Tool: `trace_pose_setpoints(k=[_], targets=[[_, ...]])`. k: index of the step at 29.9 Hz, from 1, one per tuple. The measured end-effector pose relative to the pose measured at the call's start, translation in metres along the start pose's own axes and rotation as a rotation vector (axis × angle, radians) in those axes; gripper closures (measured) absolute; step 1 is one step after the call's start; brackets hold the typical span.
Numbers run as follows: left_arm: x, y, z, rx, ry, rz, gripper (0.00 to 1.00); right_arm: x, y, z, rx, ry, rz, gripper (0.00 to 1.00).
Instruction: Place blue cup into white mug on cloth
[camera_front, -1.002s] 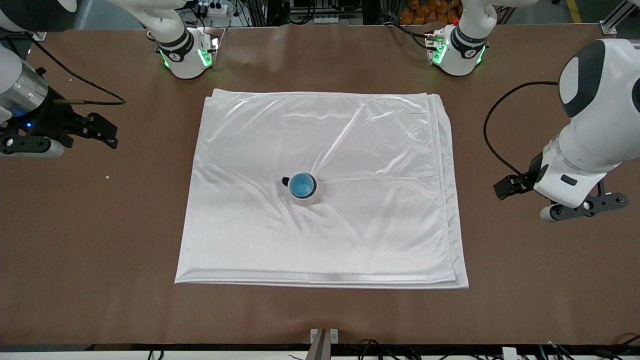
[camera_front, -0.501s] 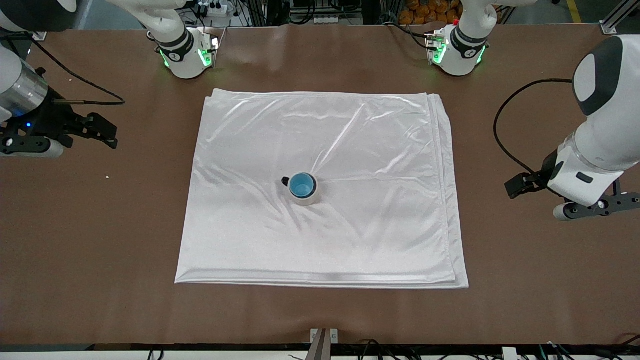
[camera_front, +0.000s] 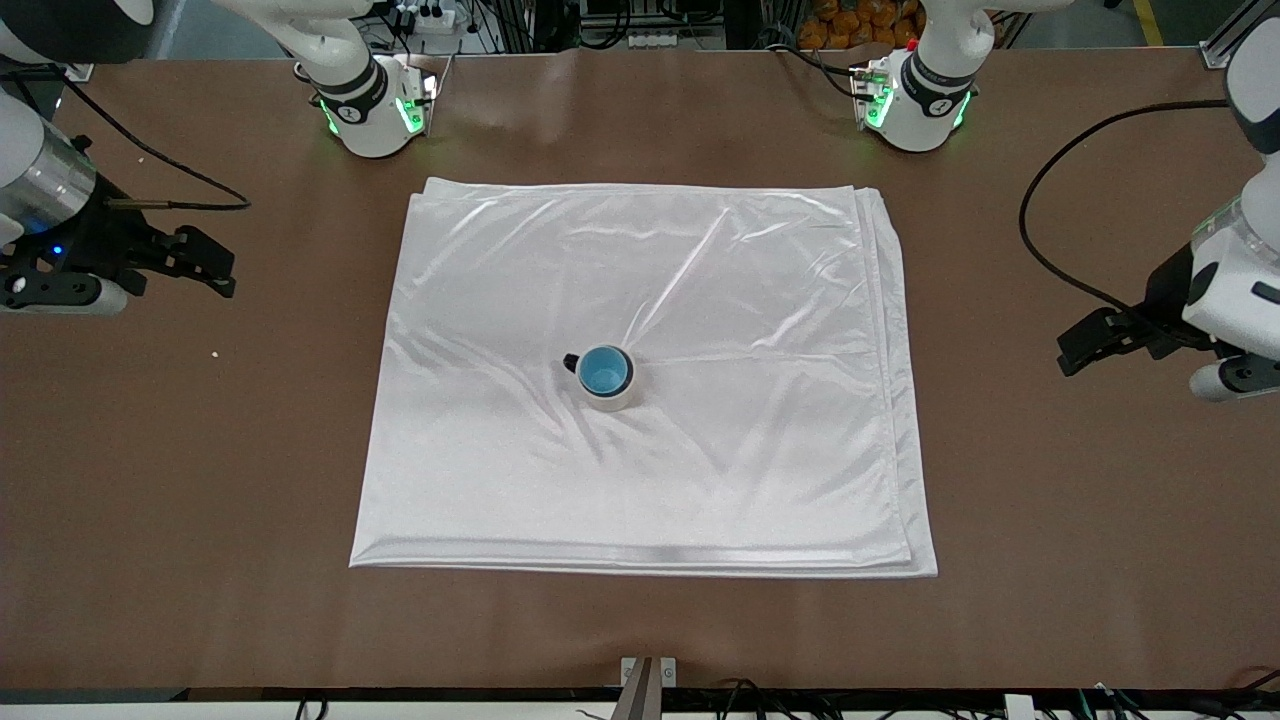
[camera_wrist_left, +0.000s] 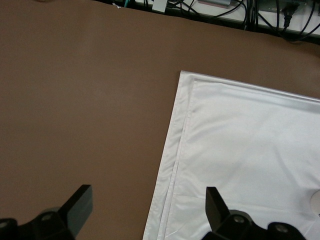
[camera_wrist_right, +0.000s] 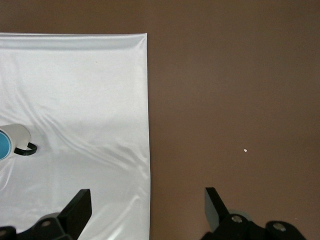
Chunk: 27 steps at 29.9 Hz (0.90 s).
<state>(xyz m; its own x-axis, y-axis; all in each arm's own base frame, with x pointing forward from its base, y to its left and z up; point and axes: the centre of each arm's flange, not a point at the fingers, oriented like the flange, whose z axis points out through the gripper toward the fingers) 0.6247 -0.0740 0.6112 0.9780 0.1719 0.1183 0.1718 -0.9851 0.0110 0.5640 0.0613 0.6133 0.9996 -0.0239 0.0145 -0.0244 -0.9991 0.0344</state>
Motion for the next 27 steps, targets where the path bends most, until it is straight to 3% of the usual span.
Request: trace_pose_setpoints(k=[27], targets=[[-0.042,-0.049,-0.024,-0.004,-0.016,0.017,0.0,0.003,0.014,0.003,0.001,0.006,0.054,0.0]])
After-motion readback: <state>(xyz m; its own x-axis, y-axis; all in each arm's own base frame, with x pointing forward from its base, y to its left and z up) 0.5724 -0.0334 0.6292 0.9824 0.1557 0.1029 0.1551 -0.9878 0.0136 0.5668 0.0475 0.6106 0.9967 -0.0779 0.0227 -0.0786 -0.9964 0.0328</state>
